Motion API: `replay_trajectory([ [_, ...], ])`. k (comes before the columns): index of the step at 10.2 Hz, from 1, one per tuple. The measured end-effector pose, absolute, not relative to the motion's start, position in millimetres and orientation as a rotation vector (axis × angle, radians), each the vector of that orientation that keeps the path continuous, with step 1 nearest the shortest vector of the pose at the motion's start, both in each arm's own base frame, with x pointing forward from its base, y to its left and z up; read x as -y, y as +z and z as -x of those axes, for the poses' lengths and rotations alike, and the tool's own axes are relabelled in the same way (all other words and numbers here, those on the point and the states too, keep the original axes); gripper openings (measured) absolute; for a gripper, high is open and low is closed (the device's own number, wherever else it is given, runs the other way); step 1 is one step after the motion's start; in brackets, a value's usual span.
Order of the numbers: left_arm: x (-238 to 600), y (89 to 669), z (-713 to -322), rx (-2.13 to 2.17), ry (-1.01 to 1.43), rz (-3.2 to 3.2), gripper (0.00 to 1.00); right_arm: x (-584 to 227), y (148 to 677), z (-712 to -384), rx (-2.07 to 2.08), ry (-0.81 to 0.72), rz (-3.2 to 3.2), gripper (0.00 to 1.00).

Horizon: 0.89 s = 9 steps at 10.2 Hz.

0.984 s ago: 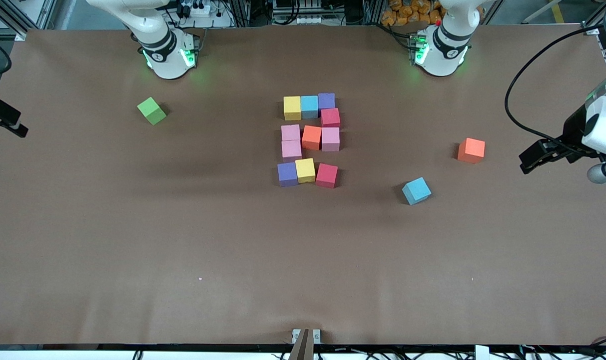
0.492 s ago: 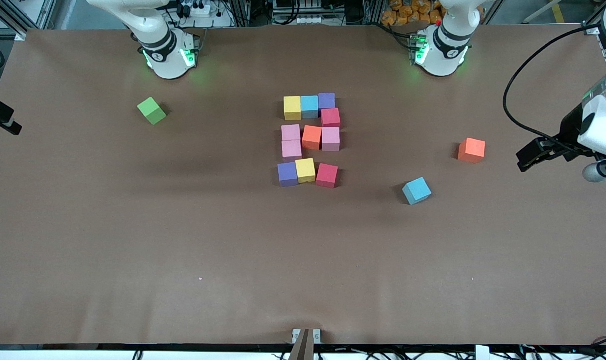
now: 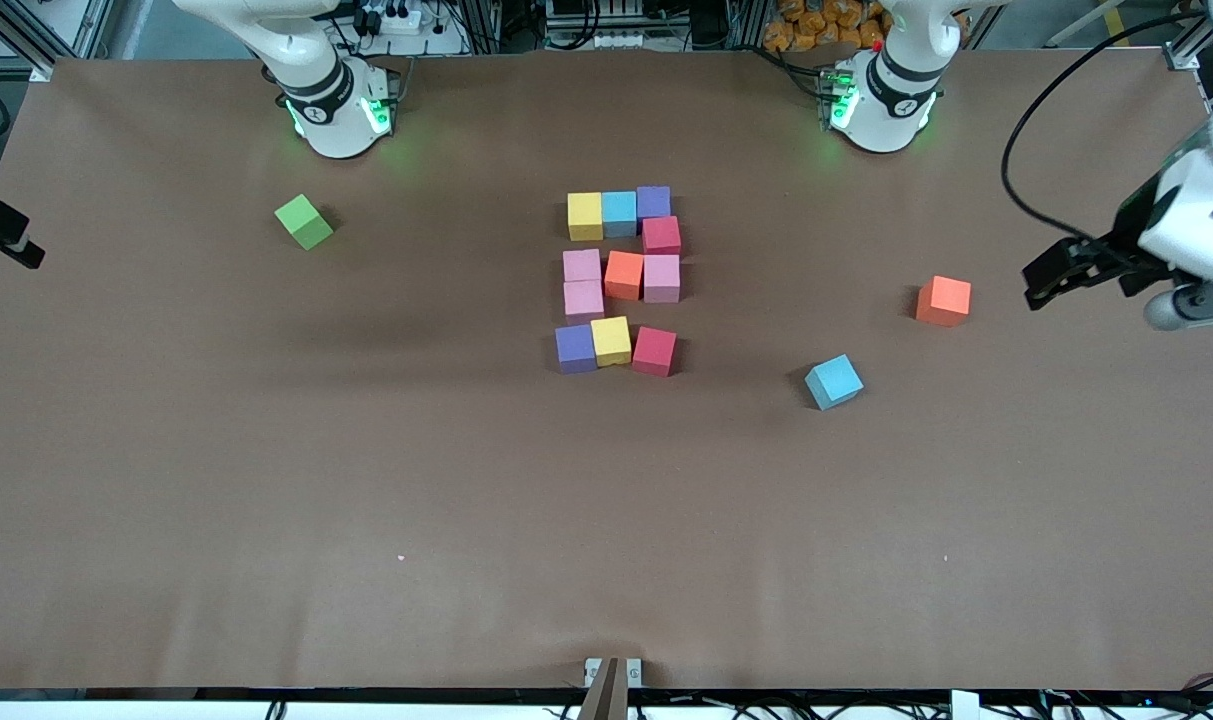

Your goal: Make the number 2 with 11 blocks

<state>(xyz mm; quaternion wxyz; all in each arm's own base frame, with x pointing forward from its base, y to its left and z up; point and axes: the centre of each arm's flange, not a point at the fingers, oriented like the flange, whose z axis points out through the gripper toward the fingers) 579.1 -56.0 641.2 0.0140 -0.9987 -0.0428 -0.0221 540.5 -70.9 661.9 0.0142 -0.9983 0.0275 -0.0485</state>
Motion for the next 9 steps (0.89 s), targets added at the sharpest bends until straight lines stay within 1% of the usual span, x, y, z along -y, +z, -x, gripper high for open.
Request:
replay_trajectory([
  [2,27.4,653.0,-571.1,0.114,-0.067,3.124,1.00,71.1,661.6,-540.0,-0.086,-0.148,3.108,1.00],
  [9,32.1,654.9,-565.1,0.093,-0.039,3.125,1.00,73.2,657.5,-538.1,-0.093,-0.127,3.107,1.00],
])
